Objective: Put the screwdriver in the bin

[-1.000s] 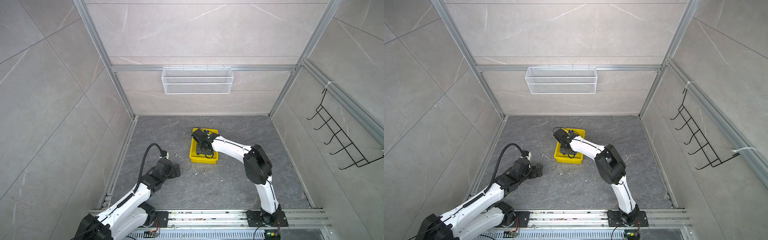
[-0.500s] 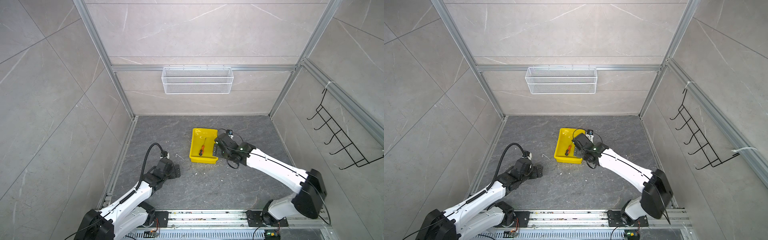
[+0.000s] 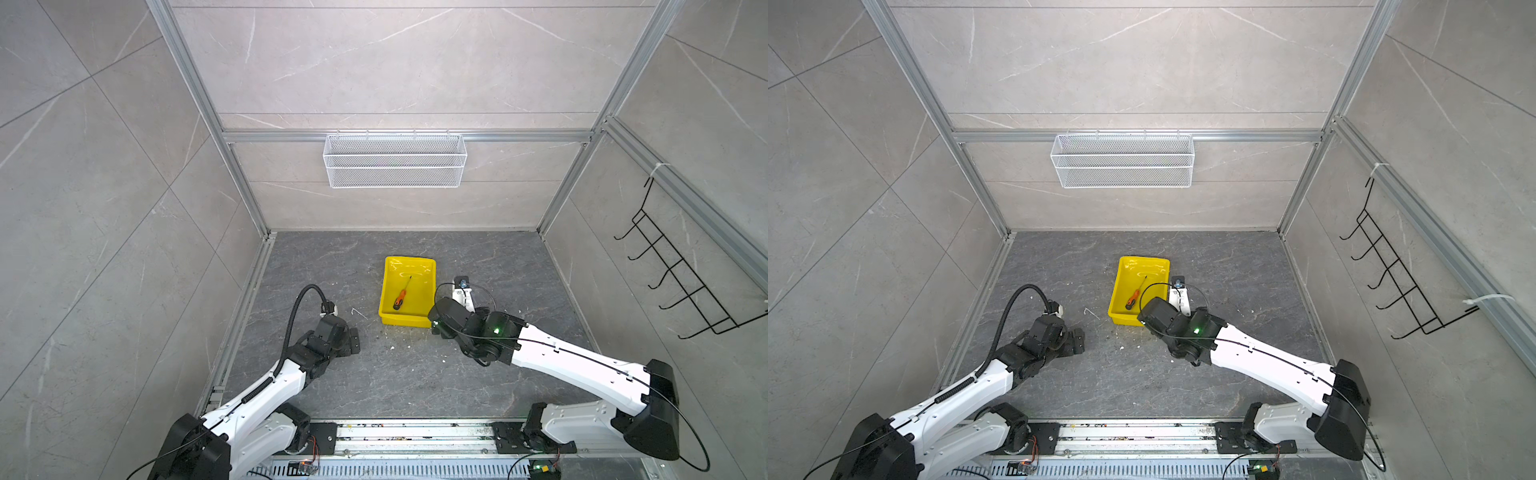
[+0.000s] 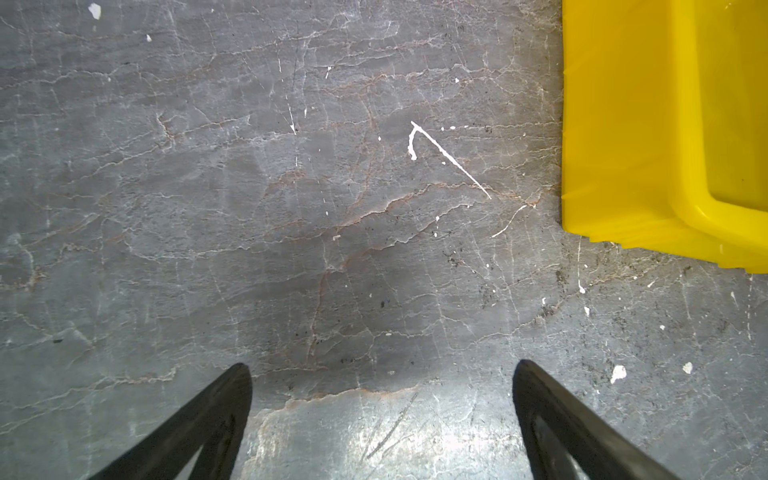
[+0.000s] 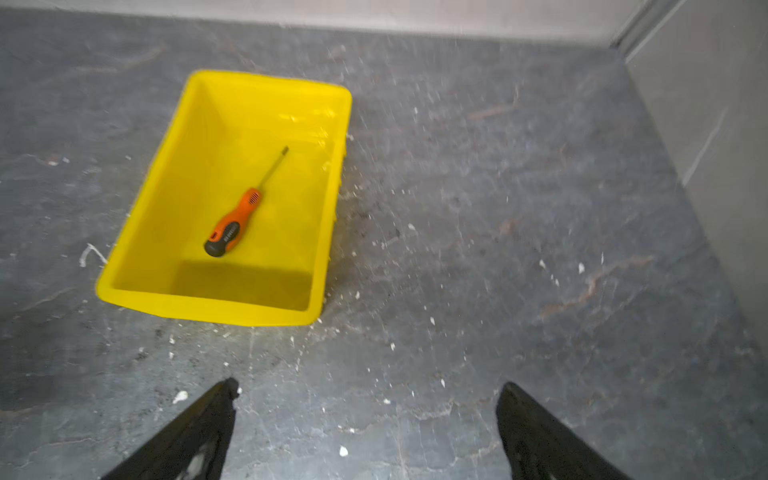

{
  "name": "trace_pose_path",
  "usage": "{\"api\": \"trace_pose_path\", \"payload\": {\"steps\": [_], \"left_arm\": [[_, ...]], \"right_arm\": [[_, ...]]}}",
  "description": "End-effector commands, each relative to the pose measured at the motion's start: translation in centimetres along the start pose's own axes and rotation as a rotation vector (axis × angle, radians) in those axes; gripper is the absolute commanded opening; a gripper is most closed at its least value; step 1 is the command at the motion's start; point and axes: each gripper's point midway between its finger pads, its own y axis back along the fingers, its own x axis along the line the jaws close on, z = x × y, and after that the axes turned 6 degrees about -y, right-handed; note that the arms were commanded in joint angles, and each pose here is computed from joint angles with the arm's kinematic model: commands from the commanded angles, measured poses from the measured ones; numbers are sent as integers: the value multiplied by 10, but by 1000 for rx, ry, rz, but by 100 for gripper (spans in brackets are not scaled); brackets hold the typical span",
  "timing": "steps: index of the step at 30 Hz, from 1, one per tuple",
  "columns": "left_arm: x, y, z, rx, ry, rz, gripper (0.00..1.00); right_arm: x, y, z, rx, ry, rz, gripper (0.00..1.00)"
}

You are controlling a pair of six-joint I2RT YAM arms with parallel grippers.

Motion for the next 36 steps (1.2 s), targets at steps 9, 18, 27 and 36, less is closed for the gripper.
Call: {"api": "trace_pose_path", "payload": {"steps": [9, 18, 27, 36], "left_arm": [[-5, 0, 13, -4, 11, 8, 100], [-5, -2, 12, 8, 9, 13, 100], [-7, -5, 11, 26, -2, 11, 100], [-7, -6, 11, 23, 3, 14, 100]], "right_arm": [[-24, 37, 52, -679, 69, 222, 99], [-122, -26, 5, -576, 176, -117, 100], [-165, -120, -10, -413, -36, -201, 100], [-189, -148, -2, -344, -49, -251, 100]]}}
